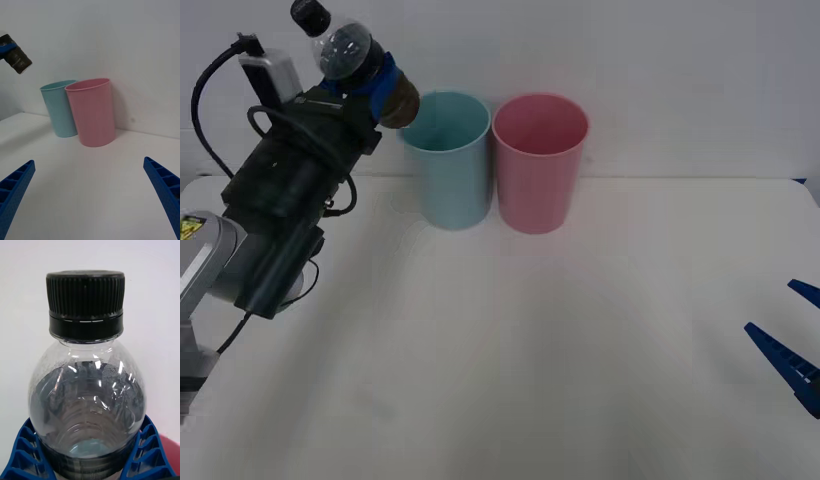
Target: Grasp the object on the table and drop it into the matching bin: aluminum can to the light blue bin, PET bottle to the pink bin.
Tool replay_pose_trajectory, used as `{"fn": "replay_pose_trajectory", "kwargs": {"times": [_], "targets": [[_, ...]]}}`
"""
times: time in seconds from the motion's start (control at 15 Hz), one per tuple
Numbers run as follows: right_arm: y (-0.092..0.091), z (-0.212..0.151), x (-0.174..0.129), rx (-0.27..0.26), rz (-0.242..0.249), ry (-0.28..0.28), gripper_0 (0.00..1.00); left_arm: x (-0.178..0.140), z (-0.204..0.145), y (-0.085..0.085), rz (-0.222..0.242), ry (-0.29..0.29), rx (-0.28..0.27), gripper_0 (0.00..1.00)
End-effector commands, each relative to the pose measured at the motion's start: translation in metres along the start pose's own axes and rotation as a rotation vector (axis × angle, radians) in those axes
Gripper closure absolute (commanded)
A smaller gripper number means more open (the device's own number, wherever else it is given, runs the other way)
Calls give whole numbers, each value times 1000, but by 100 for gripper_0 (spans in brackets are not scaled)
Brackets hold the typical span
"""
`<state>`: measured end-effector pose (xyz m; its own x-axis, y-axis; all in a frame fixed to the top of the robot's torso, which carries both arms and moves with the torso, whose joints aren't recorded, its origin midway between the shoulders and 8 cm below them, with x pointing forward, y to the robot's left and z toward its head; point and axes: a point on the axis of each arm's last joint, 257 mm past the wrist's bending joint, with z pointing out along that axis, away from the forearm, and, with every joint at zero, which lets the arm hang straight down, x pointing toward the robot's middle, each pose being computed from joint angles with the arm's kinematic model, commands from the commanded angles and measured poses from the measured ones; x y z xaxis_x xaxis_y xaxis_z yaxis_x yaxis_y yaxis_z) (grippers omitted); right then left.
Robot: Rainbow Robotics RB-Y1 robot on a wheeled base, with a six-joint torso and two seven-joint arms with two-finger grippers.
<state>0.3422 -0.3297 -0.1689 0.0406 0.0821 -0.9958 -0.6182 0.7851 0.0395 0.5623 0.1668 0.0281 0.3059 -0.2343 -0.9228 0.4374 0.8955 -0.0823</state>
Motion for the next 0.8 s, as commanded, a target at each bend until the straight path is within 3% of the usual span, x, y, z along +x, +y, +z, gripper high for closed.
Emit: {"fn": "replay_pose_trajectory", "kwargs": {"times": [0.07,0.27,0.8], "targets": [[0,0,0,0,0,0,0,0,28,-30,-14,3,68,97],[0,0,0,0,0,0,0,6,59,-59,-8,25,133,97],[0,0,0,0,0,0,0,72,141,-118,132,220,268,96]]}}
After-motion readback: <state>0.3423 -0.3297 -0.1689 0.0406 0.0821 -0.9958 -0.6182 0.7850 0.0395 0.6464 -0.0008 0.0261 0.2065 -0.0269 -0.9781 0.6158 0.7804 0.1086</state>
